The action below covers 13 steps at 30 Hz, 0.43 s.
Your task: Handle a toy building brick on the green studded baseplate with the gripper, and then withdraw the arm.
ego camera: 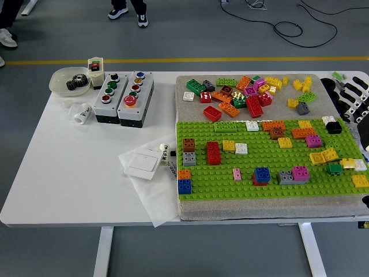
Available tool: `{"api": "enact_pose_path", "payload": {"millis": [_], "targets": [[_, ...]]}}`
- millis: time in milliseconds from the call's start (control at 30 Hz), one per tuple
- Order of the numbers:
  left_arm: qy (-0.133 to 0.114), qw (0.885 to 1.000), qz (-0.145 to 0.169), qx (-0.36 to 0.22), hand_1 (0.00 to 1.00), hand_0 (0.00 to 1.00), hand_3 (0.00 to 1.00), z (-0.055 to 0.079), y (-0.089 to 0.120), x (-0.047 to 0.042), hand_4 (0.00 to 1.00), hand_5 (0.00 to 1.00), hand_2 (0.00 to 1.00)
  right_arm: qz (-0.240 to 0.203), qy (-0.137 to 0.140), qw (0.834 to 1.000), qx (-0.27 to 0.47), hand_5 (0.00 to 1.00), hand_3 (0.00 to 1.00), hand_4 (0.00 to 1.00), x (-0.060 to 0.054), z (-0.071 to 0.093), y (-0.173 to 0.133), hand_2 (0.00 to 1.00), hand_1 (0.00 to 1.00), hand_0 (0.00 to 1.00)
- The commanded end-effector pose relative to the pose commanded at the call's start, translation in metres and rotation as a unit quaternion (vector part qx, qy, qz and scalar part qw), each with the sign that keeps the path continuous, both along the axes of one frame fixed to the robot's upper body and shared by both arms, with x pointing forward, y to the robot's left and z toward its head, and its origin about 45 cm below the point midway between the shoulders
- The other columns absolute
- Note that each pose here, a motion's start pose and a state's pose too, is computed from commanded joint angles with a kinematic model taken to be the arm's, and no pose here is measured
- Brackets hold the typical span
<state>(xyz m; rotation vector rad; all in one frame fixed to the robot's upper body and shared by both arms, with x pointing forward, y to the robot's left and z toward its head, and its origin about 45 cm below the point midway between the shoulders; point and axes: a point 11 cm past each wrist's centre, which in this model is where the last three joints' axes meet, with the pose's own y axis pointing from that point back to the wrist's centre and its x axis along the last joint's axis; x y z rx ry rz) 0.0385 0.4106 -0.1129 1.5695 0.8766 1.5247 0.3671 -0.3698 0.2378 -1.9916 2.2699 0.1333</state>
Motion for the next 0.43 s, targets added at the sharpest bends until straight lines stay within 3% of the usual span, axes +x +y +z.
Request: {"api": "enact_pose_path", "payload": {"millis": [433], "targets": [[-0.008,1.000,0.010,-0.003,0.754,0.744,0.624,-0.0013,-0.0052,0.0020,0.668,0.628,0.805,0.007,0.001,1.000,-0.010,0.979,0.810,0.998,0.0022,0.0035,0.0007,0.805,0.779,0.810]]}}
